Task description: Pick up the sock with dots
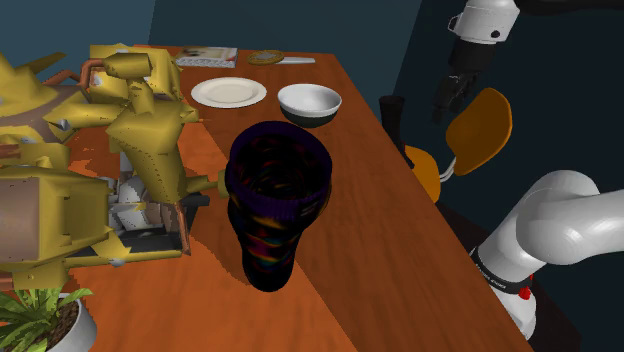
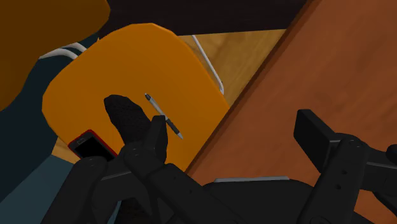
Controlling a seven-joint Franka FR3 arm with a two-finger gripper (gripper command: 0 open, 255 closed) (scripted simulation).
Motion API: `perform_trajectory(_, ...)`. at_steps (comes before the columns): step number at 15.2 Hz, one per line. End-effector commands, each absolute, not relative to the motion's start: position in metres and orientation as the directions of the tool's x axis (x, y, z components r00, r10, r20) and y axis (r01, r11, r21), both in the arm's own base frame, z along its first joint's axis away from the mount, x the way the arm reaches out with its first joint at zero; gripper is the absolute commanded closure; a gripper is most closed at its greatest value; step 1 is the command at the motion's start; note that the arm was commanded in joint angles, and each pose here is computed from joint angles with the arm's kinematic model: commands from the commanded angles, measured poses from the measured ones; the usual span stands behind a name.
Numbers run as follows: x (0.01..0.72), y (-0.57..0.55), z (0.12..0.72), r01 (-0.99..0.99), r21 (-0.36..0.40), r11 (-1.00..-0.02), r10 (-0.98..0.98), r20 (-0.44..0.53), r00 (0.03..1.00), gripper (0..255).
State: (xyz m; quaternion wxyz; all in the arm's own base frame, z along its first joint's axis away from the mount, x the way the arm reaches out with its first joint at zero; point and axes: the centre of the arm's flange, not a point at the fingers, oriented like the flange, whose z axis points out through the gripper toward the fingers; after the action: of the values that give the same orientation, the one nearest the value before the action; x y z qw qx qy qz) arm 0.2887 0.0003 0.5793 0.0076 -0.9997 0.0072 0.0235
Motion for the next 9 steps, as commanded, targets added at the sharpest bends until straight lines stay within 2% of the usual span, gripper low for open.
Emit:
perform_trajectory(1, 0.289, 0.0, 0.579, -0.015, -0.015, -1.0, -0.014, -0.047, 0.999, 0)
perform_trajectory(9, 0.383, -0.063, 0.568, -0.094, -0.034, -0.995, -0.09, -0.099, 0.991, 0)
